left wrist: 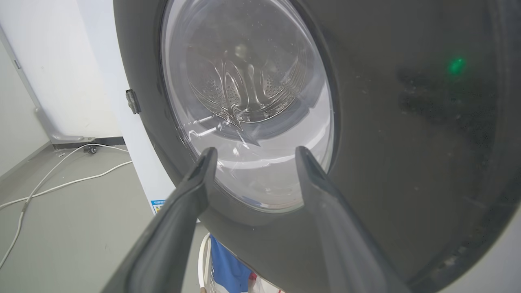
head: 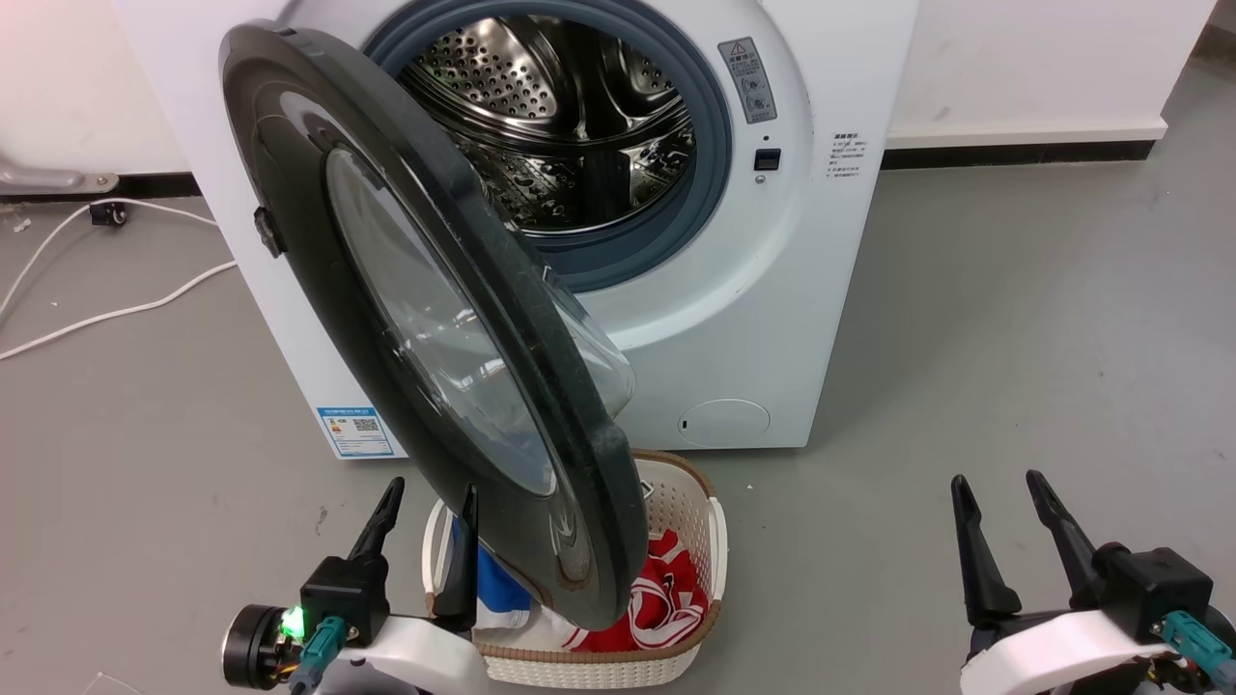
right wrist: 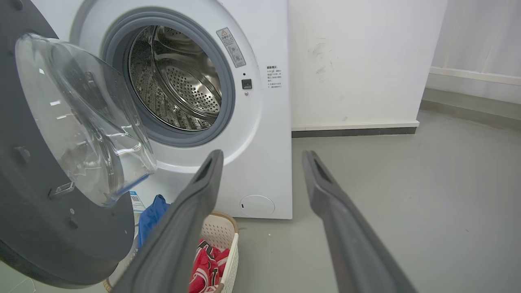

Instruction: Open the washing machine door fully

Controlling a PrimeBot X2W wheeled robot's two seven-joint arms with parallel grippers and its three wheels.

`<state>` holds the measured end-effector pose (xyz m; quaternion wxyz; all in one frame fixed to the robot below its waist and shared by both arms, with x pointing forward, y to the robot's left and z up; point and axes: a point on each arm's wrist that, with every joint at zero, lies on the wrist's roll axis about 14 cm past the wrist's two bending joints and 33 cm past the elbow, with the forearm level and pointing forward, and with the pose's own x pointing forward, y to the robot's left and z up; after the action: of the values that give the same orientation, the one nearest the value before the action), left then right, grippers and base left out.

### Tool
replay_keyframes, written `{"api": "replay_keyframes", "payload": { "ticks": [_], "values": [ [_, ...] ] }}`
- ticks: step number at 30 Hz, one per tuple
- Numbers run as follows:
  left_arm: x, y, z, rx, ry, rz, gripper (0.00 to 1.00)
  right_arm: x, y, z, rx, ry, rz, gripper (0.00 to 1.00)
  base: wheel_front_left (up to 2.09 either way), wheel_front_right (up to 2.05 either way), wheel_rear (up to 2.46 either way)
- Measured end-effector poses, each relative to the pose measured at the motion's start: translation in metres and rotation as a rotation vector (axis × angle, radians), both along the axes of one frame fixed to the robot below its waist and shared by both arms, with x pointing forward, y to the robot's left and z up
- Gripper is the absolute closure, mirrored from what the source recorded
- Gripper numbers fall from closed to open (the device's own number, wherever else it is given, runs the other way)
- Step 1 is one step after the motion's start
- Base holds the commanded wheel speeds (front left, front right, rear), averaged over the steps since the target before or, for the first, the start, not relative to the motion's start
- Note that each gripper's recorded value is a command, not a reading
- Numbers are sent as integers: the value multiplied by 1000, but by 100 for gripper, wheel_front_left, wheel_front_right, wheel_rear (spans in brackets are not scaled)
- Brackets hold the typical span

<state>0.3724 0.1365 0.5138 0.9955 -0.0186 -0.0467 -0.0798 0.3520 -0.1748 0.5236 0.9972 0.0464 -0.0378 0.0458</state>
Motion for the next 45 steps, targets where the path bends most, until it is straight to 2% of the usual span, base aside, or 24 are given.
{"api": "replay_keyframes", "payload": {
  "ticks": [4, 5, 6, 7, 16, 21, 25, 26, 30, 35, 38, 42, 45],
  "values": [
    [0, 0, 0, 2, 0, 0, 0, 0, 2, 2, -4, -10, 4, 0, 0, 0, 0],
    [0, 0, 0, 1, 0, 1, 8, 0, 2, 2, -4, -11, 5, 0, 0, 0, 0],
    [0, 1, 0, 1, 2, 2, 34, 0, 3, 3, -4, -14, 6, 0, 0, 0, 0],
    [0, 1, -1, 0, 2, 3, 100, 0, 3, 3, -3, -15, 6, 0, 0, 0, 0],
    [4, 3, 4, -10, -8, 13, 100, 0, 6, 2, -8, -6, 13, 0, 0, 0, 0],
    [15, 9, 38, -30, -100, 46, 100, 1, 6, 1, -17, -3, 11, 0, 0, 0, 0],
    [20, 10, 83, -49, -223, 65, 100, 0, 4, 2, -12, -4, 4, 0, 0, 0, 0],
    [18, 9, 127, -73, -351, 64, 100, 0, 3, 2, -10, -5, 1, 0, 0, 0, 0],
    [5, 0, 179, -75, -514, 38, 100, 1, 3, 2, -8, -4, 1, 0, 0, 0, 0],
    [-21, -22, 233, -97, -688, -33, 100, 1, 2, 1, -12, 1, -3, 0, 0, 0, 0],
    [-35, -38, 249, -116, -733, -94, 100, 1, 1, 1, -19, 2, -5, 0, 0, 0, 0],
    [-48, -70, 251, -144, -709, -216, 100, 1, 2, 1, -19, 2, -2, 0, 0, 0, 0],
    [-54, -95, 237, -161, -626, -312, 100, 0, 3, 2, -17, 2, 1, 0, 0, 0, 0]
  ]
}}
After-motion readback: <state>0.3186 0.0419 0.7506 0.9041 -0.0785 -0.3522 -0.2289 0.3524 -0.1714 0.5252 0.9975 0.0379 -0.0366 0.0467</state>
